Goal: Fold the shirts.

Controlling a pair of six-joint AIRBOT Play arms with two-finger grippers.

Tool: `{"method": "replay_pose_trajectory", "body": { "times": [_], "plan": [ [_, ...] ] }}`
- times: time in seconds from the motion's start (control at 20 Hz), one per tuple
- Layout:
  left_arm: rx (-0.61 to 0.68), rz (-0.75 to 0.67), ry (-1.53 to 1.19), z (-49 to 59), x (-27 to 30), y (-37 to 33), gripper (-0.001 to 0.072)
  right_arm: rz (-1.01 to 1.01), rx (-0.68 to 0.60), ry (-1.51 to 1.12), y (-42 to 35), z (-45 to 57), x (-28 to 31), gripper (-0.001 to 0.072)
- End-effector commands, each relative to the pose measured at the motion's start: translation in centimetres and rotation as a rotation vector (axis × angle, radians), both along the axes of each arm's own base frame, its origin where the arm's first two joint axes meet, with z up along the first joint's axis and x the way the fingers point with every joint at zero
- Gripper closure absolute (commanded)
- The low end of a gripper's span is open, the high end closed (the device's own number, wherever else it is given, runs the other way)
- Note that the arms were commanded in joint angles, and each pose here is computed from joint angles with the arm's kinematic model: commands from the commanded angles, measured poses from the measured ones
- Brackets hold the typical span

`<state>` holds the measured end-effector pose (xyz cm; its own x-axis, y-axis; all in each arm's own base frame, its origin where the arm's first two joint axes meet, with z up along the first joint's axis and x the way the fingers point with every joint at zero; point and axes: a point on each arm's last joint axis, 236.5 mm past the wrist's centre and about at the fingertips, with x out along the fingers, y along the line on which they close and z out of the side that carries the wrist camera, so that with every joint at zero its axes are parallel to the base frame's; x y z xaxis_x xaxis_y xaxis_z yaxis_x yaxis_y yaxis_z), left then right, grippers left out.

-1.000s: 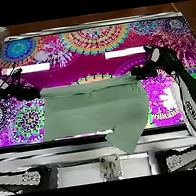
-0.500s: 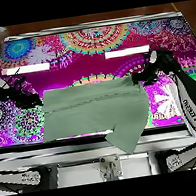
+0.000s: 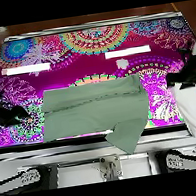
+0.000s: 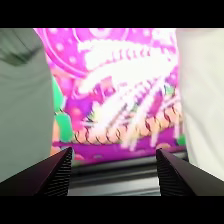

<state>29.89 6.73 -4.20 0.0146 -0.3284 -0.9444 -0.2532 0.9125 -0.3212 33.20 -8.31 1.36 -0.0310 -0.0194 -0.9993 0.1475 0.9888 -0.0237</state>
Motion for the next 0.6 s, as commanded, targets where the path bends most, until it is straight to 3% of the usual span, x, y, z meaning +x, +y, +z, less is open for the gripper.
{"method": "replay_pose_trajectory", "body": {
  "times": [0.0,0.2,0.55],
  "plan": [
    [-0.196,0.054,0.044,-3.0,-7.2,-2.9,-0.0007,-0.075,0.166,0.077,0.2,-1.4,-6.4,0.0072],
    [-0.316,0.186,0.028,-5.7,-9.0,-5.1,-0.0007,-0.150,0.240,0.004,1.2,-3.5,-7.0,0.0072],
    [-0.254,0.164,0.016,-7.8,-8.5,-6.5,-0.0006,-0.208,0.296,-0.120,2.2,-3.4,-3.9,0.0073]
  ]
}}
